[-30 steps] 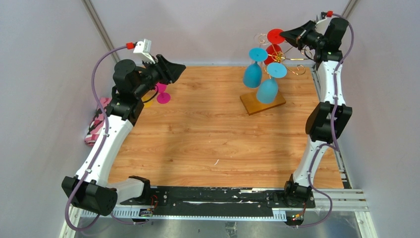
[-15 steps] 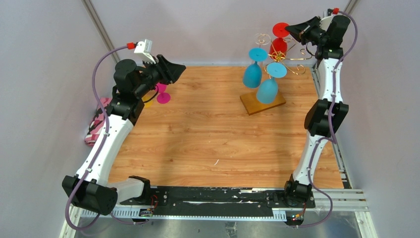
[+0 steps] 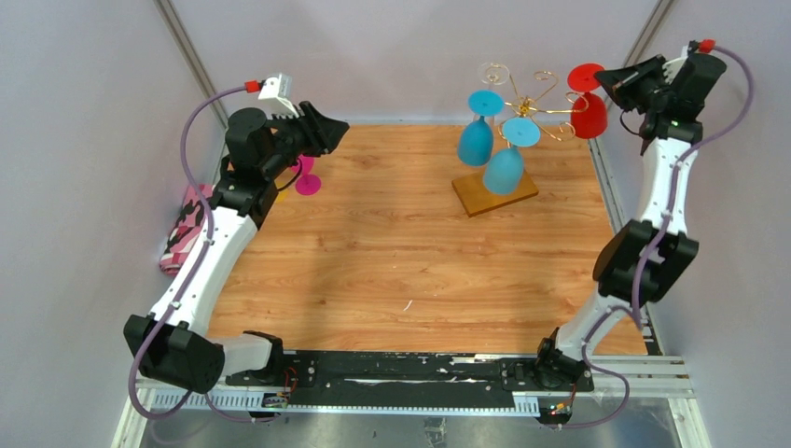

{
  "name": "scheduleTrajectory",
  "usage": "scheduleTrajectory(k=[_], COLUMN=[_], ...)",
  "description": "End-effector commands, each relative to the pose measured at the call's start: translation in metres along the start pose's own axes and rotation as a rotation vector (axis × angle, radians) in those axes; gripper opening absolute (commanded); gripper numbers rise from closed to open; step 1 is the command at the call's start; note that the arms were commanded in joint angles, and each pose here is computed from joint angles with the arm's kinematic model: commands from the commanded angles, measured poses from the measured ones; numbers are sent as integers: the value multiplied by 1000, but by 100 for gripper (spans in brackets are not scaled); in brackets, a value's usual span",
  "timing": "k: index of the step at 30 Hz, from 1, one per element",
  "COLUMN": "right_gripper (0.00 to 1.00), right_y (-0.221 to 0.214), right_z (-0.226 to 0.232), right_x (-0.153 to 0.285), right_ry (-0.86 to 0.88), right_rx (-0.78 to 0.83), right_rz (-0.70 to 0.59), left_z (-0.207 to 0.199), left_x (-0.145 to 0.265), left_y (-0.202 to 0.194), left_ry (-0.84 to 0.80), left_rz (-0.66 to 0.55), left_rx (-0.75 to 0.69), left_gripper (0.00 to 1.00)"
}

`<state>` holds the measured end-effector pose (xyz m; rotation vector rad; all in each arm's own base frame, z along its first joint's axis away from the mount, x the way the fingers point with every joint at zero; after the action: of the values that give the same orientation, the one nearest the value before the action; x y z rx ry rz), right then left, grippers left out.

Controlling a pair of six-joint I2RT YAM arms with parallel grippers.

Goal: Take the wine glass off the wine glass rack

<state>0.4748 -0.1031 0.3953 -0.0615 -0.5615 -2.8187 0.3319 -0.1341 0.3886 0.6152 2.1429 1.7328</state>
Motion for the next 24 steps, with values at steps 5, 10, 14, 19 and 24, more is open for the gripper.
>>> scheduleTrajectory(k=[5,10,14,19,24], right_gripper=[0,0,0,0,0], right_y=[-23,-59,-101,-160,-202], right_z=[107,154,199,245,273], right_x=[122,165,199,220,225], right_ry=[2,180,411,763,1013], right_rx=[400,430,440,377,316], right_rz=[-217,-181,-64,189,385], left_z=[7,-1,-11,-40,-93], left_x=[-11,-7,-4,-5,0], left_y=[-20,-22,-11,9,23], left_ry=[20,-33,-105,-249,-692], left_rz=[54,34,-14,-93,-227], left_rx=[24,41,39,-16,97], left_gripper=[45,45,49,54,54])
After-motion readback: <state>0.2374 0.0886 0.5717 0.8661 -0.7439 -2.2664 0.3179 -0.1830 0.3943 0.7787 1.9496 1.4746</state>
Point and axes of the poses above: each gripper's point midway between its finger pads, its own x axis back along the fingers, its own z axis along the line the jaws close on, y = z × x, the point moved 6 cm from there along x, back along the fingers, and after that the axes turned 14 degrees about -x, right-handed, at the moved point
